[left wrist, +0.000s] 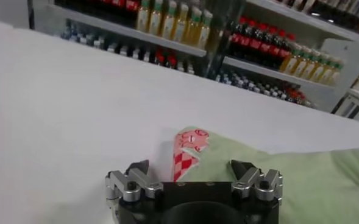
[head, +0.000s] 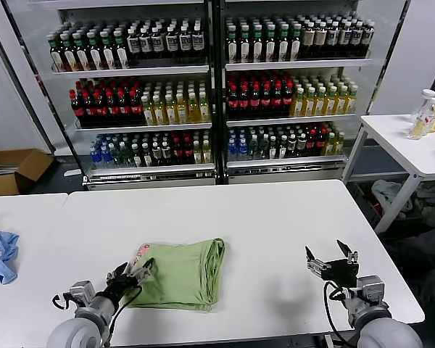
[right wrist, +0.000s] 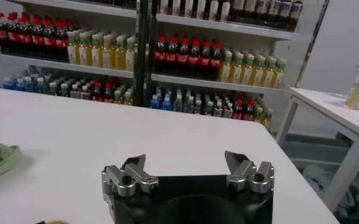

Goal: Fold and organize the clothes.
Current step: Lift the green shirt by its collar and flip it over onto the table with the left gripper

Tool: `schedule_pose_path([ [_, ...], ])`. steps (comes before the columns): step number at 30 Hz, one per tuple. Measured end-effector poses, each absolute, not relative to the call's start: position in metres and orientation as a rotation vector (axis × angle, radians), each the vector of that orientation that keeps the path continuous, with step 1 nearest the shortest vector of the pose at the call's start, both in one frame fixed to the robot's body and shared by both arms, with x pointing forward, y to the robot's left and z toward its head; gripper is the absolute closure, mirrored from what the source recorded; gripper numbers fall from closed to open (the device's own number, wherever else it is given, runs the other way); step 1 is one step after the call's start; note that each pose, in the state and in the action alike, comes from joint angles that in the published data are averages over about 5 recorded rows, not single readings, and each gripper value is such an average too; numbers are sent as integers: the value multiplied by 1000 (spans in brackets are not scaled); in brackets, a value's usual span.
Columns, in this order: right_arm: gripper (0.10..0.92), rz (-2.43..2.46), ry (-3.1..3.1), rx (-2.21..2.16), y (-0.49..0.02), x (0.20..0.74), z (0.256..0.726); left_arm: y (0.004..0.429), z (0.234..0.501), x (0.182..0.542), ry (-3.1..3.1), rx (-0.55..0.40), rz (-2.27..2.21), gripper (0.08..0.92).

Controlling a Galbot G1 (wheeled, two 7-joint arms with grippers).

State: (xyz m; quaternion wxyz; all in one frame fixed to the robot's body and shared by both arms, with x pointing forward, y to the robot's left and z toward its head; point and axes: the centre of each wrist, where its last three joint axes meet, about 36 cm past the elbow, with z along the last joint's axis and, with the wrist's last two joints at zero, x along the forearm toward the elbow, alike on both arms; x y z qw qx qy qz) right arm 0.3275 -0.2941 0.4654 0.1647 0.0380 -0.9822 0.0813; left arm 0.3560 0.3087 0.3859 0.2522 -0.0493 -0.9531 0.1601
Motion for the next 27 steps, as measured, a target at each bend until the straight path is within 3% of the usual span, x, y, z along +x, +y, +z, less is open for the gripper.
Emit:
schedule_pose_path([
  [3, 200, 232, -2802, 105, -295, 327, 467, 310, 384, 356, -2565, -149, 500, 235],
  [22, 200, 223, -2815, 93, -296, 321, 475, 317, 368, 356, -2418, -225, 887, 787],
  [27, 199, 220, -2820, 90, -297, 319, 478, 321, 369, 356, -2390, -230, 989, 888],
])
